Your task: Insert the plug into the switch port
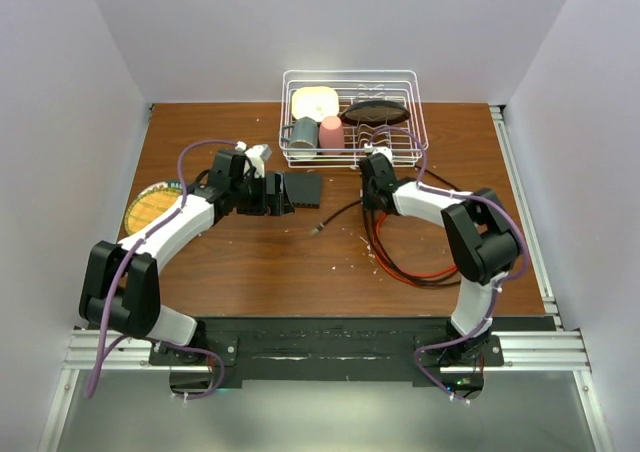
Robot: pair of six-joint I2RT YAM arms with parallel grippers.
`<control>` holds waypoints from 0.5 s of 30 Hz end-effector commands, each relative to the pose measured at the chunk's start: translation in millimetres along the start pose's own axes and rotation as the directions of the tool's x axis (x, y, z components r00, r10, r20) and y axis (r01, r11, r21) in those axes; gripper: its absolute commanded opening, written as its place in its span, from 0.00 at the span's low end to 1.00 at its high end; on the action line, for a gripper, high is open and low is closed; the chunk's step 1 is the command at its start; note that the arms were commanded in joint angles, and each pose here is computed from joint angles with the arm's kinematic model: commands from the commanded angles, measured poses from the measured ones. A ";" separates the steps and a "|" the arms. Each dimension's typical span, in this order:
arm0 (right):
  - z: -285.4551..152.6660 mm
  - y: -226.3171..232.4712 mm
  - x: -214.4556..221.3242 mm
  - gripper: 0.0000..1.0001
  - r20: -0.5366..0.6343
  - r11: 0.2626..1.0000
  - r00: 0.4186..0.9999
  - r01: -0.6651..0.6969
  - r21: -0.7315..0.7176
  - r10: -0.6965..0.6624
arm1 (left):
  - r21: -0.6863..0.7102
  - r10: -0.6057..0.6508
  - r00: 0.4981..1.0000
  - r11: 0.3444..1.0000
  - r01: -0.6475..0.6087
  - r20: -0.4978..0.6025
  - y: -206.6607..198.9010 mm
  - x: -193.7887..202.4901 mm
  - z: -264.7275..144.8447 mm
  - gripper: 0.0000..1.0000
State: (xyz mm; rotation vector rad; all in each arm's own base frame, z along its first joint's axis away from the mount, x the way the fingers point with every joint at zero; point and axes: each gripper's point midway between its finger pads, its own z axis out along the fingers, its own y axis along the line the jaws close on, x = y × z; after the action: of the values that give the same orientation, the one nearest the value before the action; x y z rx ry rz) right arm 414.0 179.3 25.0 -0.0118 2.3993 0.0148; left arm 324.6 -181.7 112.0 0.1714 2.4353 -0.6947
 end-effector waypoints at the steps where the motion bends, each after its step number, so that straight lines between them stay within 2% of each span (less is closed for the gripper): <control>1: -37.6 -6.8 0.1 0.00 -0.029 0.998 0.998 0.050 -0.036 -0.051 | 0.017 -0.001 0.998 1.000 0.000 0.069 -7.8 -17.5 -11.4 0.99; 5: -73.2 17.2 -18.1 0.00 0.044 0.968 0.993 0.114 -0.222 -0.107 | 0.012 -0.016 0.991 1.000 0.015 0.135 -12.6 -35.2 -19.6 0.99; 9: -112.5 27.0 -33.3 0.00 0.145 0.932 0.984 0.145 -0.333 -0.101 | 0.077 -0.048 0.977 0.997 0.032 0.207 -30.0 -56.0 -28.7 0.99; 11: -122.9 35.8 -35.0 0.00 0.182 0.903 0.976 0.180 -0.391 -0.116 | 0.147 -0.075 0.964 0.988 0.038 0.257 -44.9 -69.8 -34.2 0.99; 15: -153.2 67.3 -29.2 0.00 0.230 0.779 0.966 0.233 -0.582 -0.117 | 0.375 -0.153 0.950 0.926 0.042 0.272 -83.0 -77.7 -39.1 0.97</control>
State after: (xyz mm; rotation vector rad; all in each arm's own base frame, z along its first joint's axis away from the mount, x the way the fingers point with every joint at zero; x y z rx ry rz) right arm 353.1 208.0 141.9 -0.3205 2.2055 0.4299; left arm 340.6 -200.0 166.7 0.0590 2.2455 -0.8528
